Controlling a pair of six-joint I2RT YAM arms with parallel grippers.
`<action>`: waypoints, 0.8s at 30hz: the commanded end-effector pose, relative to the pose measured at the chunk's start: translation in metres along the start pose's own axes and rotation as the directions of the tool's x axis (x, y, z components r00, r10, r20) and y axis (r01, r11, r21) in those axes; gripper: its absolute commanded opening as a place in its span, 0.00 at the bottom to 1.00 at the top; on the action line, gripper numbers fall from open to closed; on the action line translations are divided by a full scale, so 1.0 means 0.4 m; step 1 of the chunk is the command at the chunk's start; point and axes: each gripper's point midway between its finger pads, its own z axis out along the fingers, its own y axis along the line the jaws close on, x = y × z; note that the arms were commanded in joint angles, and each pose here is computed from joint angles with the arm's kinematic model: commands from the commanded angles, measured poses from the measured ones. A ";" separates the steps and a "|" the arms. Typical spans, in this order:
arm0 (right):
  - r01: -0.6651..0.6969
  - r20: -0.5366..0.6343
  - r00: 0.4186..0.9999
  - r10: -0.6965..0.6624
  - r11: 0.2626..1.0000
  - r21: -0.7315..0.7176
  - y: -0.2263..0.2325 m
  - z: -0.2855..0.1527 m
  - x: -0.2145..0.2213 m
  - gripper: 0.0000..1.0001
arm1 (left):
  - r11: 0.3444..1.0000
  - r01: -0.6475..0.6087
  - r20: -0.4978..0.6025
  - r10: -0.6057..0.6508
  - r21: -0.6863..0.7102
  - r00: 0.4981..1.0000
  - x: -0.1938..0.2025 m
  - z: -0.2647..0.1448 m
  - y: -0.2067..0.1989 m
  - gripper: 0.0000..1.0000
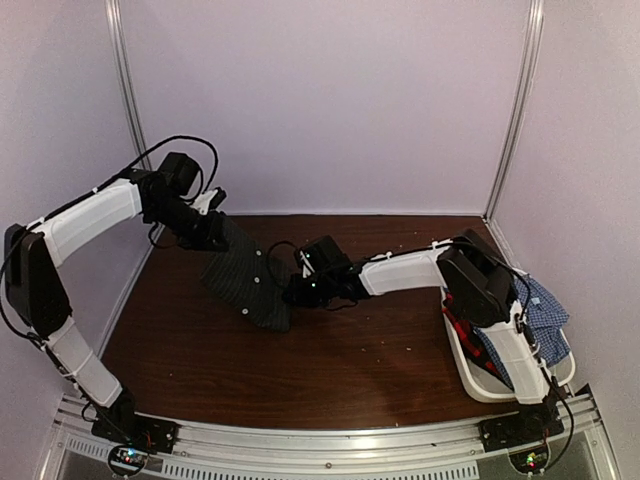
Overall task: Fold and stack the long sleeve shirts
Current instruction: Pick up the square-folded shirt from the center of the board, then turn over the square-folded shirt at the center of the board.
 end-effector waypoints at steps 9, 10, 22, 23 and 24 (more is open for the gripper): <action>-0.084 -0.082 0.994 0.066 0.965 -0.250 0.199 0.143 0.085 0.20 | 0.976 -0.015 0.098 -0.007 0.217 0.995 -0.127 -0.053 -0.118 0.00; -0.093 -0.089 0.993 0.073 0.962 -0.255 0.198 0.150 0.090 0.20 | 0.971 -0.009 0.103 -0.016 0.240 0.995 -0.127 -0.052 -0.126 0.00; -0.056 -0.071 0.997 0.035 0.947 -0.318 0.209 0.105 0.074 0.32 | 0.949 0.040 0.109 -0.078 0.311 0.991 -0.100 -0.039 -0.144 0.00; -0.046 -0.062 0.998 0.028 0.947 -0.317 0.209 0.097 0.068 0.33 | 0.950 0.041 0.111 -0.079 0.310 0.991 -0.101 -0.040 -0.144 0.00; -0.042 -0.055 0.998 0.025 0.948 -0.316 0.208 0.089 0.063 0.34 | 0.950 0.042 0.112 -0.080 0.311 0.991 -0.100 -0.040 -0.145 0.00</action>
